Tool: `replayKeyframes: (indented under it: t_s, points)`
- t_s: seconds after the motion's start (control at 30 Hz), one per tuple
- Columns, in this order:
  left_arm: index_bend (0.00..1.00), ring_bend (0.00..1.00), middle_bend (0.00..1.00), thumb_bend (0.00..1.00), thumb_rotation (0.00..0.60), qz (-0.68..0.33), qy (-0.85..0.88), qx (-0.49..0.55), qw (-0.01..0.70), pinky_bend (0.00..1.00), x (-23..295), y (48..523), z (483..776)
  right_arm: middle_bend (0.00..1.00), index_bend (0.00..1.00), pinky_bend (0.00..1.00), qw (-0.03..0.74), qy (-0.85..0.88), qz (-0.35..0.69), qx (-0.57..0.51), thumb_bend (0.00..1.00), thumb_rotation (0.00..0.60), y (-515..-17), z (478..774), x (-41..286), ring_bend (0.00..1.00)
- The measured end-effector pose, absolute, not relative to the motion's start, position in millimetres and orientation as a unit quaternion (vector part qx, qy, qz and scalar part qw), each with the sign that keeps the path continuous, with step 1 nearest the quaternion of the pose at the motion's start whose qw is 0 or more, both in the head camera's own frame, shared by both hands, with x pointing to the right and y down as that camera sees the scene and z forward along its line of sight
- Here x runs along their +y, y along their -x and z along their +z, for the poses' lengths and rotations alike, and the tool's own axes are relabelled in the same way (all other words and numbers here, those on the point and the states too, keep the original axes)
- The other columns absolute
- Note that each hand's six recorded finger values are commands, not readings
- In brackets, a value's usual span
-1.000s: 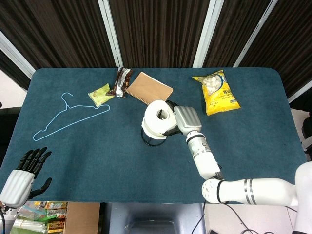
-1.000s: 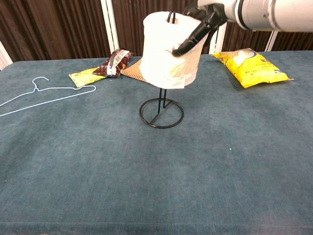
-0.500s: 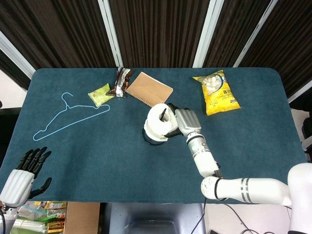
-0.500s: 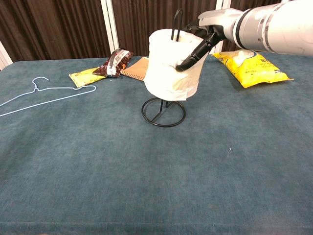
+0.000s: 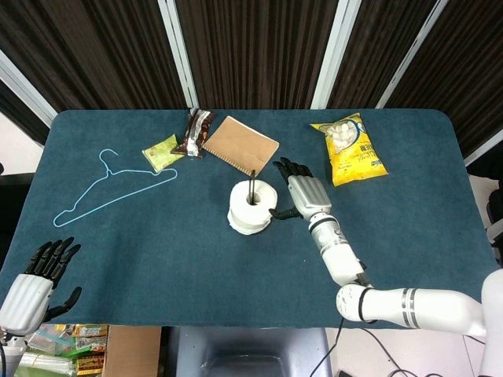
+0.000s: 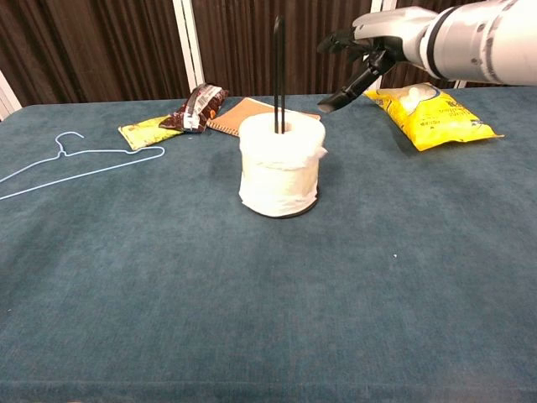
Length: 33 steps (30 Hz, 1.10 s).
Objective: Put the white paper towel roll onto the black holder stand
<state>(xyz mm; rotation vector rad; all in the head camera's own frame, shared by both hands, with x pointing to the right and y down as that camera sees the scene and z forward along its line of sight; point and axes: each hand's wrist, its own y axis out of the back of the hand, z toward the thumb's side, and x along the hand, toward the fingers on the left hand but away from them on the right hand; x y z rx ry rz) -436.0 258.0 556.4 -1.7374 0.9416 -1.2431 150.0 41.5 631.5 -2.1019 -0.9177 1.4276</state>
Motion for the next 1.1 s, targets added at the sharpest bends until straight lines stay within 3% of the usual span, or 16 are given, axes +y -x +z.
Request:
replayKeyframes:
  t_s: [0.37, 0.47, 0.6, 0.77, 0.9, 1.1]
  points:
    - [0.00, 0.00, 0.00, 0.40, 0.600, -0.477, 0.681, 0.381, 0.404, 0.08, 259.1, 439.2, 547.5, 0.00, 0.00, 0.00, 0.312, 0.749, 0.495, -0.310, 0.32, 0.600, -202.6, 586.4, 82.5, 0.00]
    - [0.00, 0.00, 0.00, 0.40, 0.600, -0.470, 0.681, 0.382, 0.411, 0.08, 257.2, 435.0, 547.0, 0.00, 0.00, 0.00, 0.359, 0.726, 0.503, -0.301, 0.32, 0.600, -235.3, 576.2, 110.0, 0.00]
    - [0.00, 0.00, 0.00, 0.41, 0.600, -0.459, 0.681, 0.386, 0.421, 0.07, 256.4, 430.1, 544.6, 0.00, 0.00, 0.00, 0.402, 0.680, 0.523, -0.320, 0.25, 0.600, -293.8, 559.0, 161.1, 0.00]
    - [0.00, 0.00, 0.00, 0.41, 0.600, -0.448, 0.681, 0.387, 0.431, 0.07, 261.5, 428.6, 541.7, 0.00, 0.00, 0.00, 0.415, 0.615, 0.559, -0.370, 0.24, 0.600, -367.4, 545.4, 219.9, 0.00]
    - [0.00, 0.00, 0.00, 0.41, 0.600, -0.447, 0.681, 0.388, 0.431, 0.07, 264.0, 429.0, 541.0, 0.00, 0.00, 0.00, 0.416, 0.603, 0.569, -0.373, 0.24, 0.600, -399.4, 544.5, 252.9, 0.00]
    - [0.00, 0.00, 0.00, 0.42, 0.600, -0.465, 0.681, 0.373, 0.426, 0.07, 265.0, 429.2, 549.5, 0.00, 0.00, 0.00, 0.404, 0.605, 0.562, -0.394, 0.24, 0.600, -406.2, 538.8, 264.1, 0.00]
